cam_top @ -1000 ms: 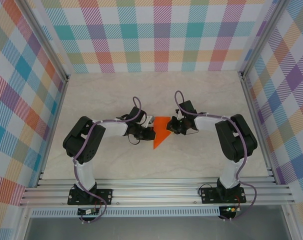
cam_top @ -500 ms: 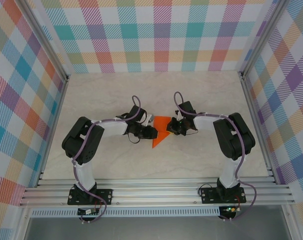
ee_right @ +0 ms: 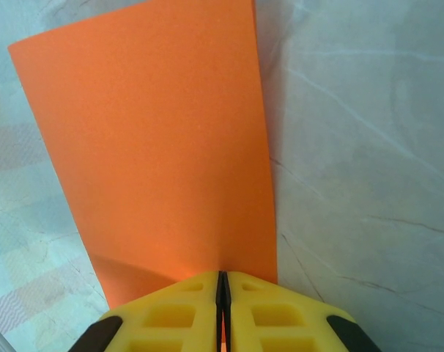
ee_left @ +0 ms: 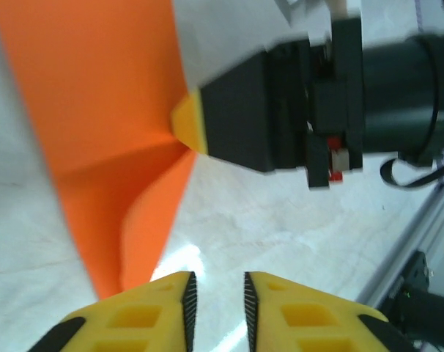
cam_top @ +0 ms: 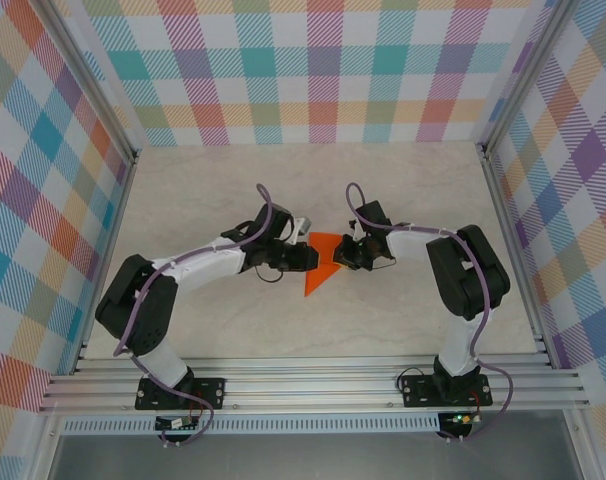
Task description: Fold a paper plane with a square sheet of paper (pick it up from the middle)
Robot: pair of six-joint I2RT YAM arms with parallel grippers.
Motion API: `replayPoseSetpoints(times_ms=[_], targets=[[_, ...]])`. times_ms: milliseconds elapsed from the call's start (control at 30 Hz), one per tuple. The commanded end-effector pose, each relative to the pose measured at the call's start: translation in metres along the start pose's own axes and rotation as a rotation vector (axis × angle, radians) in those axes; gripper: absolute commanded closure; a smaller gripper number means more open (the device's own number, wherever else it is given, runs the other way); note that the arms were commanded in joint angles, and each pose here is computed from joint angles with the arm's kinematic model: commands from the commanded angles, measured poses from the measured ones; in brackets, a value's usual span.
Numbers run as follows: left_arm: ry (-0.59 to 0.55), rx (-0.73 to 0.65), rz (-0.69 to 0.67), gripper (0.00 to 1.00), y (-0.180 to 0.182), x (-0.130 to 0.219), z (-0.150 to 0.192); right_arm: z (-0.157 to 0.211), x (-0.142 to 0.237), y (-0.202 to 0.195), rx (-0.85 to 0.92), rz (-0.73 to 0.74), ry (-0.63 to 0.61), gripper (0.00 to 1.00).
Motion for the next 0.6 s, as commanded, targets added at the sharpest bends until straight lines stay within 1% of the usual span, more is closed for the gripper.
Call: replayPoseSetpoints(times_ms=[0,167,267,333,500,567], targets=[[0.075,0.028,0.017,0.79,0.001,-0.019,0.016,0.004,-0.004,-0.006,-0.001,0.034,0.031,0.89],[0.113,0.052,-0.034,0.8,0.021,-0.037,0.025,0.001,-0.003,-0.003,0.006,0.032,0.033,0.89],[0.115,0.055,-0.125,0.81,0.041,-0.043,0.029,-0.002,0.001,0.001,0.021,0.026,0.026,0.87],[0.116,0.06,-0.16,0.82,0.05,-0.046,0.031,-0.005,0.007,0.008,0.044,0.021,0.015,0.86],[0.121,0.07,-0.179,0.86,0.061,-0.053,0.037,-0.009,0.03,0.024,0.089,-0.012,-0.029,0.82],[0.127,0.076,-0.175,0.87,0.064,-0.056,0.04,-0.005,0.036,0.032,0.106,-0.061,-0.03,0.82]])
Point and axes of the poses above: each hand's point on the last joint's axis, 136 mm out from that joint toward the fingers, its own x axis back along the fingers, its own y axis along the line the jaws close on, z = x × y, the point moved 3 cm from there along x, back along the fingers, and after that the axes turned 3 degrees about x, right-handed, at the moved point
